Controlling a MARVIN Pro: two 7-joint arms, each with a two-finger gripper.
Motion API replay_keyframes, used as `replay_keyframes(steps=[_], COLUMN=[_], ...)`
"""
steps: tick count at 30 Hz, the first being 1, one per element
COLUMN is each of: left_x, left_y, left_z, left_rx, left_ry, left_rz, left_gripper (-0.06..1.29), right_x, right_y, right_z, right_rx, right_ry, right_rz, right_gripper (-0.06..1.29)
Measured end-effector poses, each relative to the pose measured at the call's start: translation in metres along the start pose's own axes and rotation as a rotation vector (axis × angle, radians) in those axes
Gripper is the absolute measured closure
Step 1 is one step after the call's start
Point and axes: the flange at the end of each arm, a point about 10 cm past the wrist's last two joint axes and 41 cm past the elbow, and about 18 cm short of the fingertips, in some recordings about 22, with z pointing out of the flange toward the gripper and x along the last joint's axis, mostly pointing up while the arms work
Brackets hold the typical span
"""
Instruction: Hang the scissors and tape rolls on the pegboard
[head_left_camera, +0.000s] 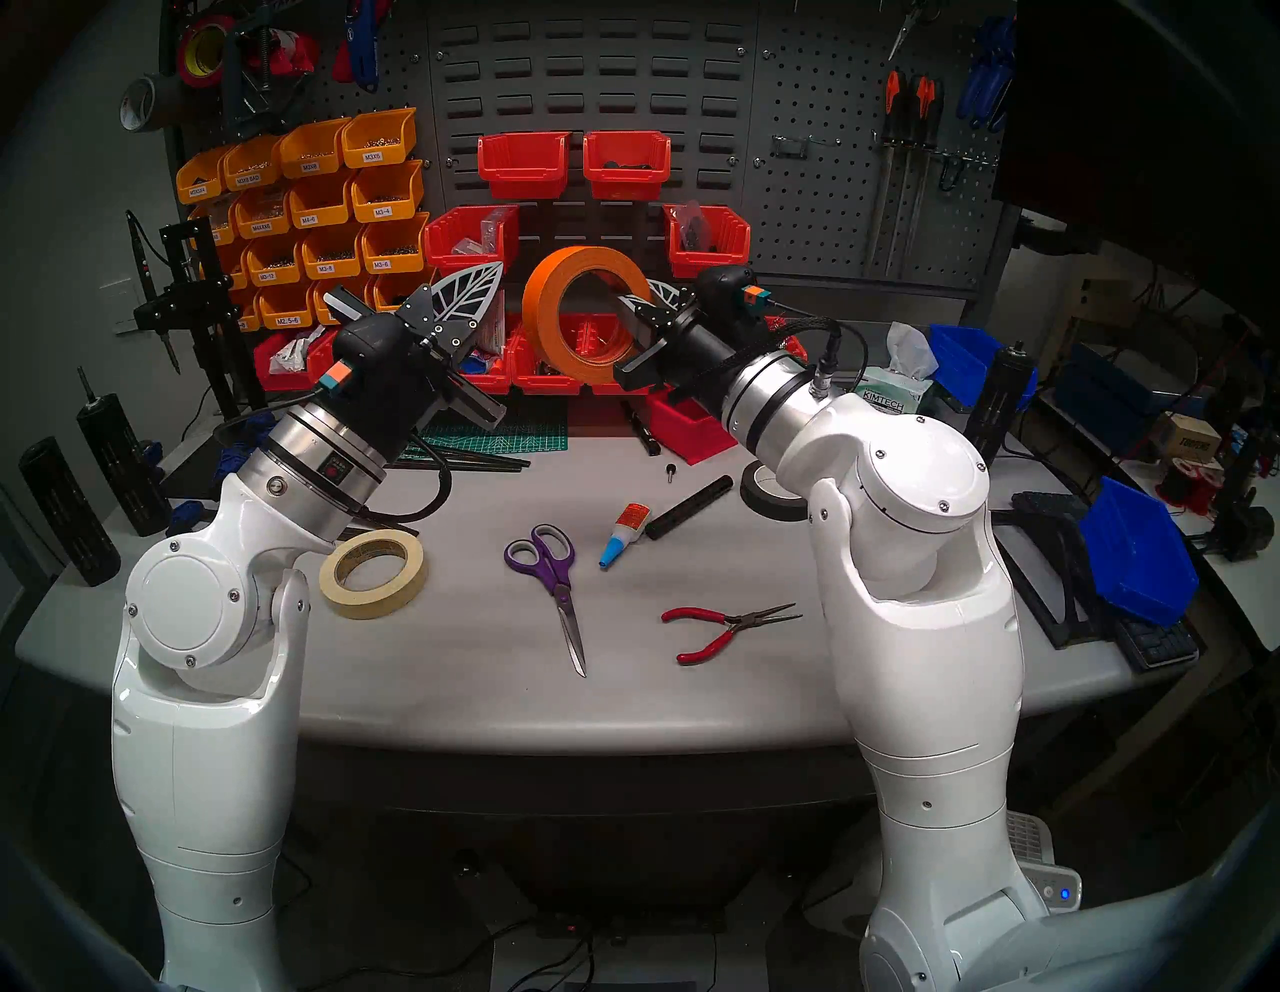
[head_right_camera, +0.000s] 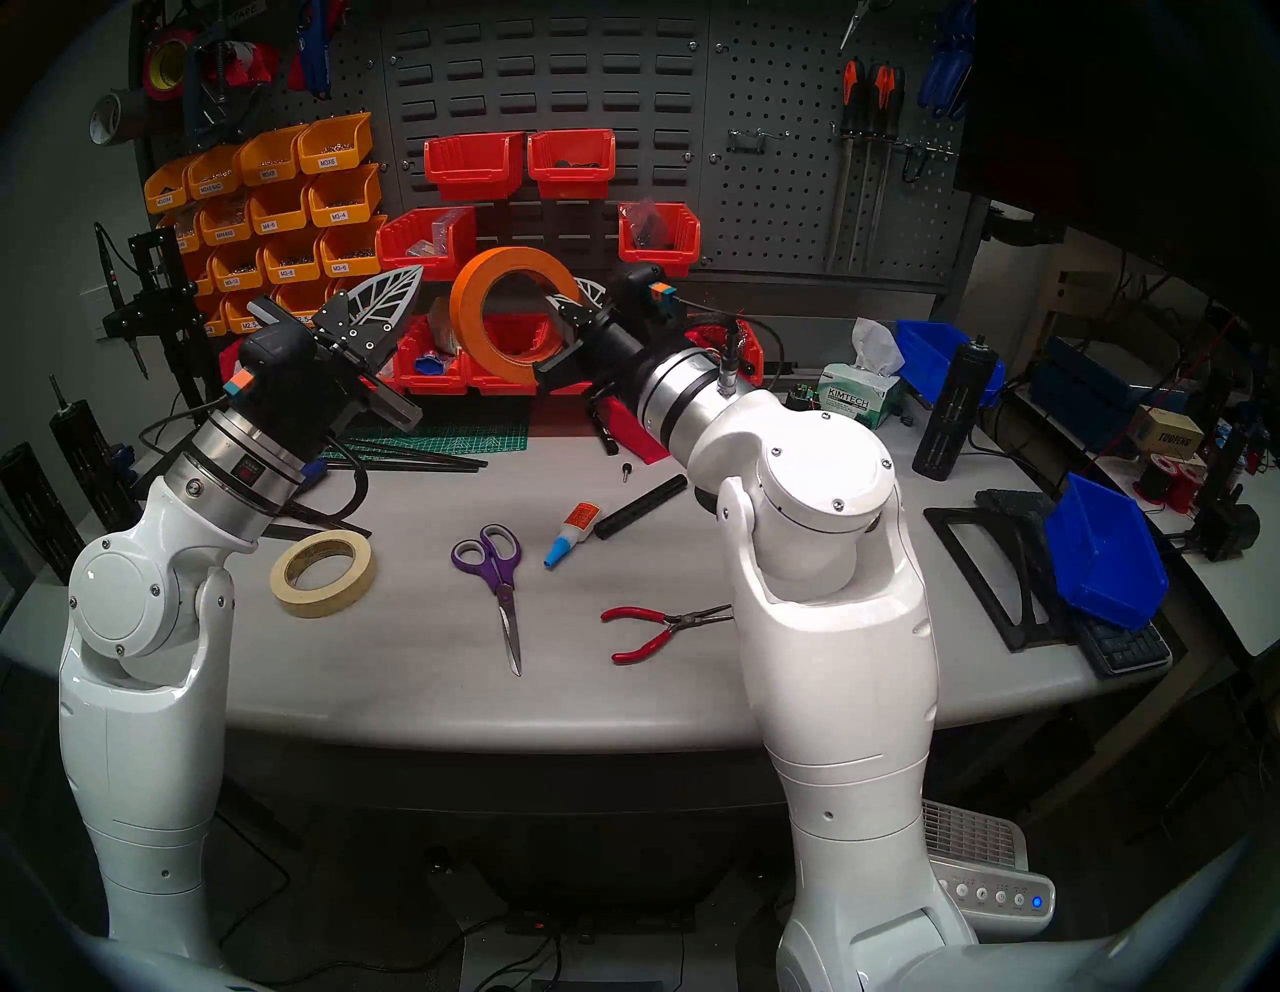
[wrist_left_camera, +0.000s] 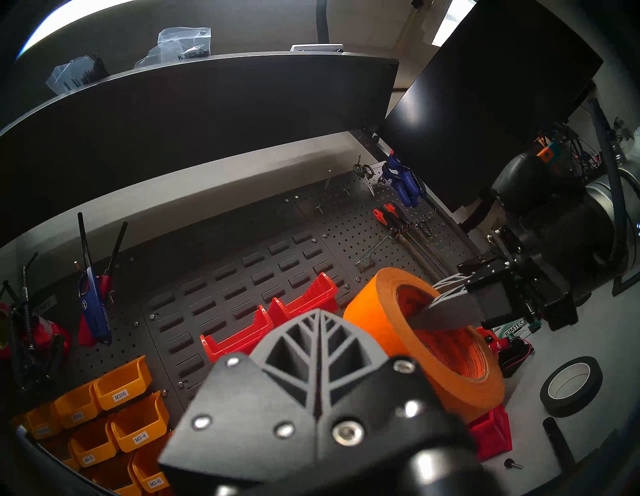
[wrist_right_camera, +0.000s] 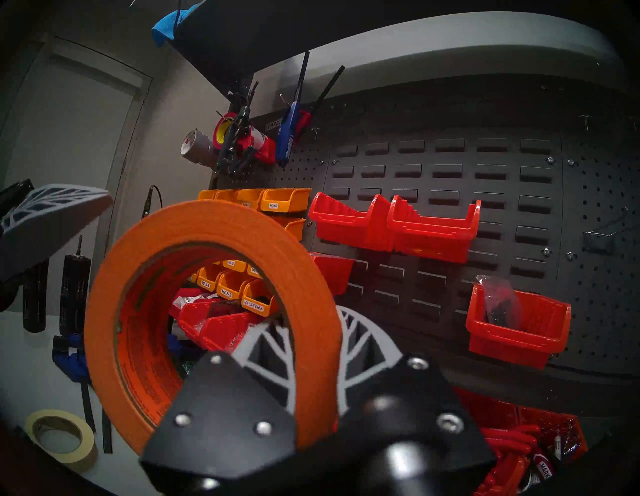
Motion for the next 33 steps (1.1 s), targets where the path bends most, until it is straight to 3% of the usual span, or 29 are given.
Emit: replay_keyframes(steps=[8, 22, 24, 25, 28, 29, 32, 33], left_x=[0.003, 0.006, 0.008, 0.009, 0.013, 0.014, 0.017, 0.017], left_y=[0.001, -0.020, -0.020, -0.019, -0.018, -0.017, -0.015, -0.015], left_z=[0.002, -0.019, -0.022, -0.023, -0.026, -0.028, -0.032, -0.032], left_rx=[0.021, 0.162, 0.165, 0.163, 0.151, 0.144, 0.126, 0.124], left_ry=[0.019, 0.027, 0.032, 0.035, 0.040, 0.042, 0.040, 0.040], left_rz=[-0.054, -0.342, -0.374, -0.392, -0.430, -0.446, -0.473, -0.476], left_gripper=[1.25, 1.25, 1.13, 0.94, 0.72, 0.54, 0.33, 0.32], right_x=[-0.001, -0.002, -0.003, -0.003, -0.003, -0.002, -0.001, 0.000], right_y=[0.005, 0.048, 0.056, 0.060, 0.072, 0.079, 0.095, 0.097], right_z=[-0.002, -0.027, -0.030, -0.032, -0.036, -0.038, -0.042, -0.043], right_rx=[-0.021, -0.144, -0.164, -0.174, -0.201, -0.215, -0.249, -0.253], right_ry=[-0.010, -0.008, -0.008, -0.009, -0.009, -0.009, -0.006, -0.005], right_rz=[-0.017, -0.002, 0.000, 0.000, -0.002, -0.005, -0.009, -0.010], right_gripper=[1.13, 1.15, 1.15, 1.15, 1.15, 1.15, 1.15, 1.15])
